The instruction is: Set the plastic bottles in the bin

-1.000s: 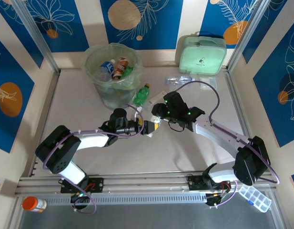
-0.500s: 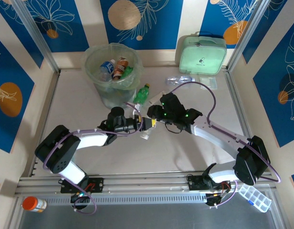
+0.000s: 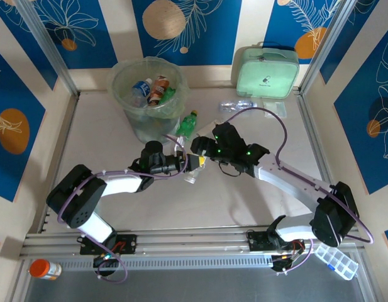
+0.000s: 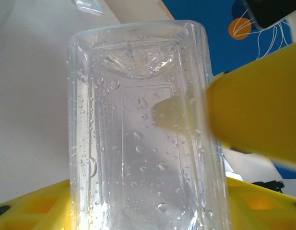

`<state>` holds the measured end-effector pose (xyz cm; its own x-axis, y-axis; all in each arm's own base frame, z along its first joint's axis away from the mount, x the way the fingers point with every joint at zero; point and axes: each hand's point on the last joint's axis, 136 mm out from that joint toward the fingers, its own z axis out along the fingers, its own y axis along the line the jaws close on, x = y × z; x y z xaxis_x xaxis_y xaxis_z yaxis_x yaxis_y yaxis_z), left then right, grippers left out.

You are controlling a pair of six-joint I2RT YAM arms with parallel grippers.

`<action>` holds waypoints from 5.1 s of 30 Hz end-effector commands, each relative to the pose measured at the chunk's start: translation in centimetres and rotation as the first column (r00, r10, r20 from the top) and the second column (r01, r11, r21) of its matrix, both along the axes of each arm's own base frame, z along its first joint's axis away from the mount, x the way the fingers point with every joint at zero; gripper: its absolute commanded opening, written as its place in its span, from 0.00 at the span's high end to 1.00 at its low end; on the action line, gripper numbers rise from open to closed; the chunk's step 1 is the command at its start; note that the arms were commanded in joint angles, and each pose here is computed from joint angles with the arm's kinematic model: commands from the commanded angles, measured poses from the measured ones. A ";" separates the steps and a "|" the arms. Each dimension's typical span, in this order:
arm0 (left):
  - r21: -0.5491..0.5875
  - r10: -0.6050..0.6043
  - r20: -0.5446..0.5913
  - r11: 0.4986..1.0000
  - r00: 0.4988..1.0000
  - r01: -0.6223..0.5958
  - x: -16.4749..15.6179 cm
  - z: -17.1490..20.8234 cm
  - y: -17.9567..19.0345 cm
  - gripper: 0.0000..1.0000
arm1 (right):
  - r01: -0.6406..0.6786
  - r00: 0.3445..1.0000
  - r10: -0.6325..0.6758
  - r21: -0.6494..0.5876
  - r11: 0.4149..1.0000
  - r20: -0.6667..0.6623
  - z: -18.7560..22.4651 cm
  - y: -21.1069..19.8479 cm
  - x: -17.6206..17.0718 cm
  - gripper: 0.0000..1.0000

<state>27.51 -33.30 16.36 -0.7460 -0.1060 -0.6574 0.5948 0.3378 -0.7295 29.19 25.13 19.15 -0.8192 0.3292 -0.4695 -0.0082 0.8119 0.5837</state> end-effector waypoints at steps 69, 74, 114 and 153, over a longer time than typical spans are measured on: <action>0.640 0.556 0.269 0.507 0.786 -0.578 24.9 11.5 16.3 0.23 | 0.412 0.889 -0.276 -0.372 0.832 0.366 -0.2 -8.3 0.1 0.15; 0.594 0.546 0.303 0.533 0.781 -0.603 24.2 14.3 16.3 0.15 | 0.412 0.889 -0.276 -0.373 0.831 0.367 -0.1 -8.3 0.1 0.15; 0.228 0.444 0.345 0.815 0.827 -0.532 -0.6 9.4 11.4 0.21 | 0.443 0.897 -0.424 -0.234 0.866 0.128 -3.9 -11.0 1.6 0.18; 0.119 0.601 0.318 0.741 0.733 -0.660 -1.3 7.2 15.3 0.19 | 0.534 0.619 -0.610 -0.304 0.789 -0.495 -17.4 -6.9 17.3 0.17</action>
<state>26.16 -17.62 22.56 -0.3834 -0.3113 -0.8695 0.3117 0.8426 -0.4391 47.43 19.01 2.95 -0.6137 0.7808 -0.1168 0.7356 0.6193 0.2745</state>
